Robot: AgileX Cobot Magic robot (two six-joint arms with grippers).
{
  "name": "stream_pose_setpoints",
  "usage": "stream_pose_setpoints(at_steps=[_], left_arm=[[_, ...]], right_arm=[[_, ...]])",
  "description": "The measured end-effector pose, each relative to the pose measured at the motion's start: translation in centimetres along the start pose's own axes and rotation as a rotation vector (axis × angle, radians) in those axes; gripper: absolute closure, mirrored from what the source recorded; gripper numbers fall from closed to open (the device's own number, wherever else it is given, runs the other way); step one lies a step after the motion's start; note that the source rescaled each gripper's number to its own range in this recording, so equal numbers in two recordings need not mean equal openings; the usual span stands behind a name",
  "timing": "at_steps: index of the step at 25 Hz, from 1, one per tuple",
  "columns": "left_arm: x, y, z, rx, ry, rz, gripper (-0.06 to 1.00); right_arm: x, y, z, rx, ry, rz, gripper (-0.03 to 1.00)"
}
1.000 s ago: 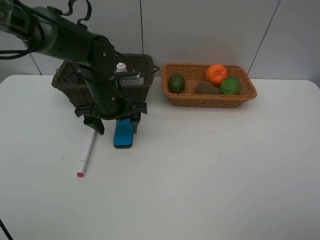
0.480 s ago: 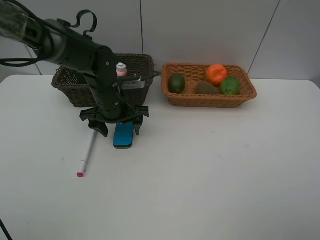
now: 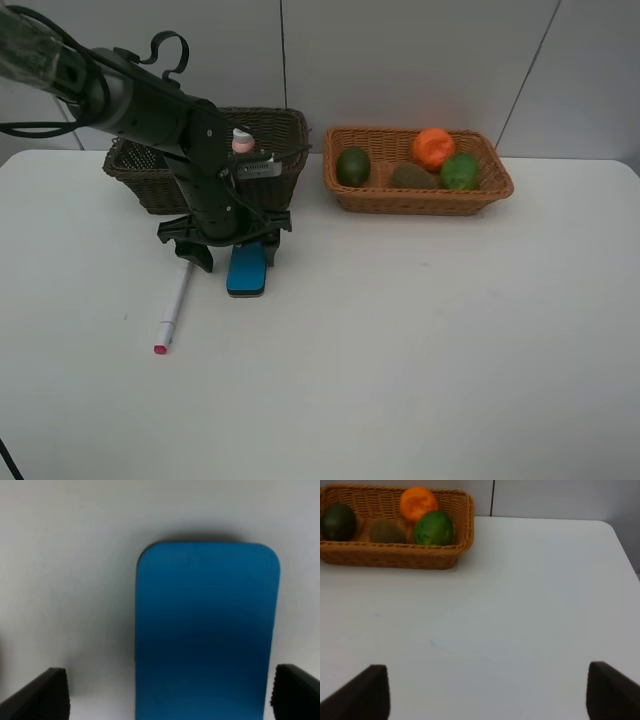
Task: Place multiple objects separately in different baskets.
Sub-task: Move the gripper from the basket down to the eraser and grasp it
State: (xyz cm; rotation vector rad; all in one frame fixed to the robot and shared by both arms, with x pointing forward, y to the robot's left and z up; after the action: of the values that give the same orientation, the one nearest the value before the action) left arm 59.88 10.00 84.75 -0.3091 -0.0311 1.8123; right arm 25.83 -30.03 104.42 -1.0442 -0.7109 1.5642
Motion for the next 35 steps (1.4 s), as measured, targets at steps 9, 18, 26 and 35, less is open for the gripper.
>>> stream_pose_setpoints(at_steps=[9,18,26,35], left_arm=[[-0.04,-0.04,0.00,-0.004,0.003,0.000,-0.06],[-0.01,-0.01,0.00,-0.001,0.001,0.000,0.44],[0.05,0.05,0.00,0.005,-0.004,0.000,0.41],[0.05,0.05,0.00,0.005,-0.004,0.000,0.41]], right_arm=[[0.00,0.00,0.00,0.000,0.000,0.000,-0.03],[0.00,0.00,0.00,0.000,0.000,0.000,-0.03],[0.00,0.00,0.00,0.000,0.000,0.000,-0.03],[0.00,0.00,0.00,0.000,0.000,0.000,-0.03]])
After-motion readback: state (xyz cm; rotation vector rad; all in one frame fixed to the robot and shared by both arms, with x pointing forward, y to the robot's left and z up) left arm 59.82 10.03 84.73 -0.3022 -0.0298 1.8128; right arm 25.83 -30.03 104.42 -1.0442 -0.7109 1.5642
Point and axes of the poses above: a point on each arm's last joint axis where the gripper is mounted, z pointing back along that axis away from the gripper, x along the wrist's bending axis when the last joint is at zero, y = z × x, the point moved 3 cm from there along -z, pointing out along that axis toward the gripper, and after that the axes turned 11 degrees about z, right-handed, at the moved point
